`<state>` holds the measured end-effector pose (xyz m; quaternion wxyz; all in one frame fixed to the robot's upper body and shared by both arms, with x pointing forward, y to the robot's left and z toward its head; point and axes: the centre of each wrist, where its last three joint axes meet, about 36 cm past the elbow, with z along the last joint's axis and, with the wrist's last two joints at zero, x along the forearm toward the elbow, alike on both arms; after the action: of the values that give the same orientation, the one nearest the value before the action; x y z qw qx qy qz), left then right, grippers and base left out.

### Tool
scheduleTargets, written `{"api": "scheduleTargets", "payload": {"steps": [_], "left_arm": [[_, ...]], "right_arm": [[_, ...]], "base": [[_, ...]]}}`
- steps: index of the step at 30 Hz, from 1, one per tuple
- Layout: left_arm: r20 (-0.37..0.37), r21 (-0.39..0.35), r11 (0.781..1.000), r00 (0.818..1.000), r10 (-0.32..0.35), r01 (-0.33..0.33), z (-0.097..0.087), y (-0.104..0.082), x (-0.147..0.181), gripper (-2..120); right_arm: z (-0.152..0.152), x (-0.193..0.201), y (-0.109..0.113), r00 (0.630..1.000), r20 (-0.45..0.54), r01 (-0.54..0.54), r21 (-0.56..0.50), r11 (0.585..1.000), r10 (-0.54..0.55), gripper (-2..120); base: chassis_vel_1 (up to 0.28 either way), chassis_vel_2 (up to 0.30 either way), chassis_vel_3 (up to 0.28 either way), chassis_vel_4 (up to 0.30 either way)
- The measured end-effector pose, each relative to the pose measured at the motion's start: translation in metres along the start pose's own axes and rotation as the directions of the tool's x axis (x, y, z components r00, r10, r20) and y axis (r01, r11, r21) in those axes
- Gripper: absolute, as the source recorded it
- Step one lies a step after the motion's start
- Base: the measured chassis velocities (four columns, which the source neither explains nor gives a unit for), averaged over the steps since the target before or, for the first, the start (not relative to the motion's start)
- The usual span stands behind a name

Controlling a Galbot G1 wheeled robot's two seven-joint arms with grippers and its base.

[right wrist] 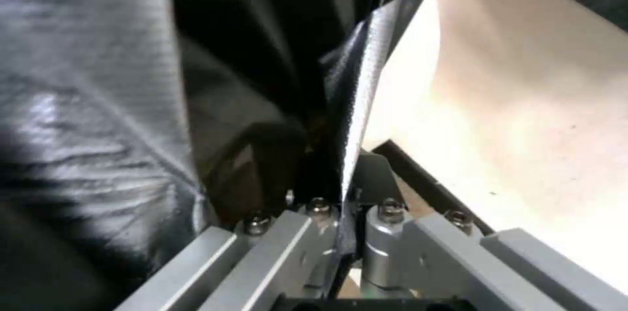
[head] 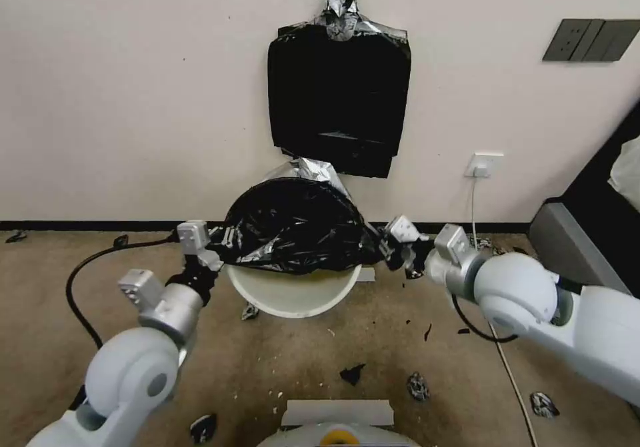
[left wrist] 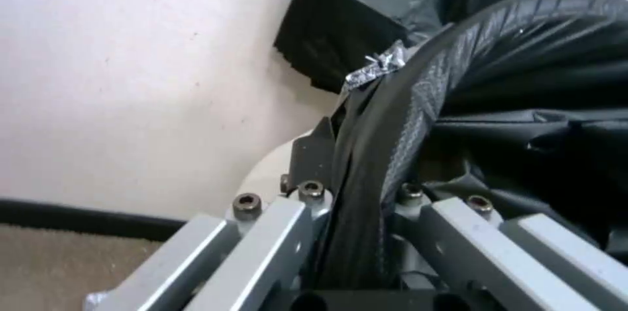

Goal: Place a trash bag onto the trash bin.

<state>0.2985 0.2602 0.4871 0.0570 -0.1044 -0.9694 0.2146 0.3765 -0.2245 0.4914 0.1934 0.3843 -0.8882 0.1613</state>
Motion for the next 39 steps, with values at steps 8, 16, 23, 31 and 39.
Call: {"api": "scheduleTargets", "payload": {"steps": [8, 16, 23, 31, 39], "left_arm": [[-0.076, -0.097, 0.994, 0.995, -0.060, 0.053, 0.003, 0.011, 0.015, 3], [-0.134, -0.176, 0.981, 0.985, -0.108, 0.083, 0.007, 0.014, 0.020, 3], [-0.144, -0.162, 0.980, 0.980, -0.136, 0.112, 0.006, 0.015, 0.020, 3], [-0.159, -0.181, 0.978, 0.978, -0.135, 0.106, 0.005, 0.017, 0.020, 3], [-0.171, -0.250, 0.968, 0.982, -0.075, 0.030, 0.001, 0.014, 0.024, 3]], "right_arm": [[0.009, -0.014, 0.025, 0.987, 0.108, -0.110, -0.117, 0.987, 0.123, 14], [-0.004, -0.006, 0.038, 0.964, 0.120, -0.201, -0.244, 0.949, 0.236, 41], [-0.013, 0.017, 0.040, 0.961, 0.127, -0.198, -0.301, 0.933, 0.245, 67], [-0.042, 0.059, 0.031, 0.953, 0.277, -0.059, -0.224, 0.973, 0.122, 96], [-0.052, 0.069, 0.039, 0.956, 0.264, 0.155, -0.082, 0.984, -0.129, 100]], "base": [[0.000, 0.000, 0.000, 0.000], [0.000, 0.000, 0.000, 0.000], [0.000, 0.000, 0.000, 0.000], [0.000, 0.000, 0.000, 0.000], [0.000, 0.000, 0.000, 0.000]]}}
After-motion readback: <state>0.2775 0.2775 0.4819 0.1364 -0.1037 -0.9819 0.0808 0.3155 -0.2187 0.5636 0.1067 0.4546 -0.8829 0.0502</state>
